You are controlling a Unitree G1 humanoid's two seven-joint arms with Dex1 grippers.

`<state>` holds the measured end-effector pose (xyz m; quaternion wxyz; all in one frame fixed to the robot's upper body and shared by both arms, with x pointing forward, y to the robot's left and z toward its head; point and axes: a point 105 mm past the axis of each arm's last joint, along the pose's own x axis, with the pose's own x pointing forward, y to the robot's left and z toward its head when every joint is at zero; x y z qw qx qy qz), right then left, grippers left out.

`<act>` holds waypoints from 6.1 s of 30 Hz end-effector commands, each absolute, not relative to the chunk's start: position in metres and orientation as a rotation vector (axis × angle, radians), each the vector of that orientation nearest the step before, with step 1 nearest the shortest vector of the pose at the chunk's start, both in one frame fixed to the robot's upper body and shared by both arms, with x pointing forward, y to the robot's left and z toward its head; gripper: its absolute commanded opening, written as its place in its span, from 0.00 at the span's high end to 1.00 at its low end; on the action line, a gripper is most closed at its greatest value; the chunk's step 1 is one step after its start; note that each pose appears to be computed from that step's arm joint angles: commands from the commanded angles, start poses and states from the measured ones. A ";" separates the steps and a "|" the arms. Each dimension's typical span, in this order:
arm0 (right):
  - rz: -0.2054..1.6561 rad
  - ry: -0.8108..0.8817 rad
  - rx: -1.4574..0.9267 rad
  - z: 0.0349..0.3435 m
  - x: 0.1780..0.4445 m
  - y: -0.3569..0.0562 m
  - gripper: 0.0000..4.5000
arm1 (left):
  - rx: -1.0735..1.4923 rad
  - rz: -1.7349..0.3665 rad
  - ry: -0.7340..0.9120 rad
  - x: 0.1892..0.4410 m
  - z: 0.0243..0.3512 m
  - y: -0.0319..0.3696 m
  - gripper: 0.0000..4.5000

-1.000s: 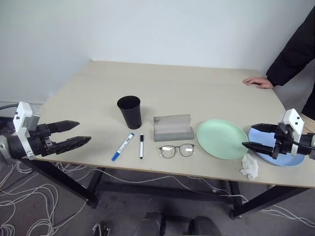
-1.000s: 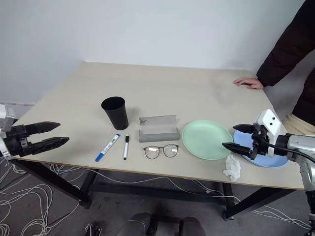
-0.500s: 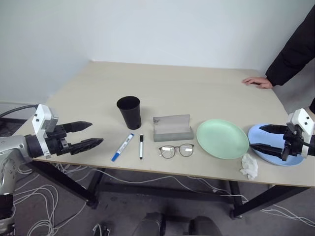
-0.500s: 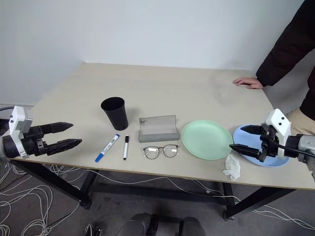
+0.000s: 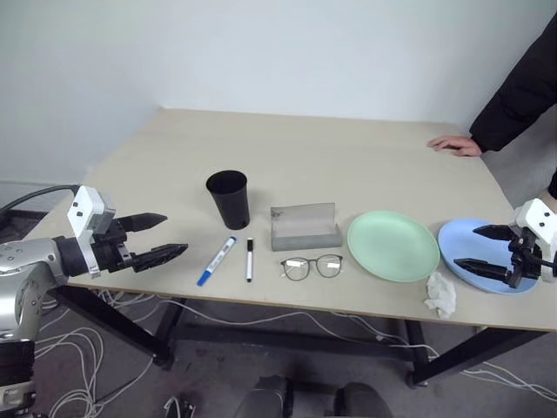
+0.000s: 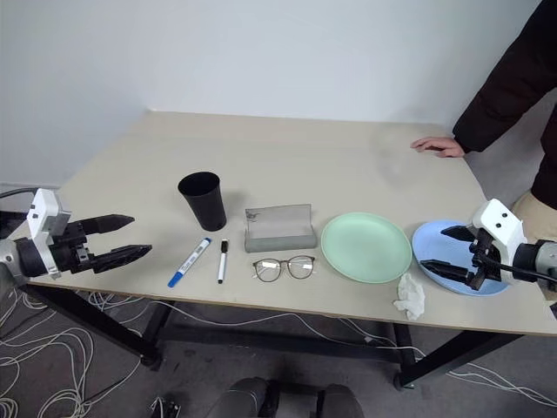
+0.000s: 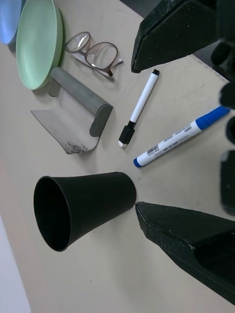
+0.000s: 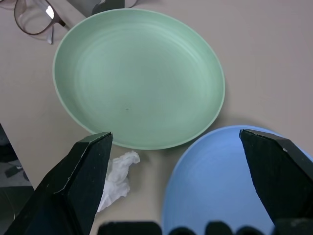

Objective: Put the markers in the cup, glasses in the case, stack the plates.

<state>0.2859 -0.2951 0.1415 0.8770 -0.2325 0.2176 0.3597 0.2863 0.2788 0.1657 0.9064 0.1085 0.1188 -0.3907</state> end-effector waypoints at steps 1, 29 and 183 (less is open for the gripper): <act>0.735 0.445 -0.551 0.149 0.288 -0.301 0.00 | 0.253 -0.800 0.208 0.288 0.174 0.278 0.00; 0.606 0.600 -0.661 0.086 0.291 -0.341 0.00 | 0.246 -0.757 0.216 0.289 0.163 0.276 0.00; 0.750 0.356 -0.655 0.157 0.328 -0.287 1.00 | 0.263 -0.703 0.188 0.300 0.166 0.275 0.00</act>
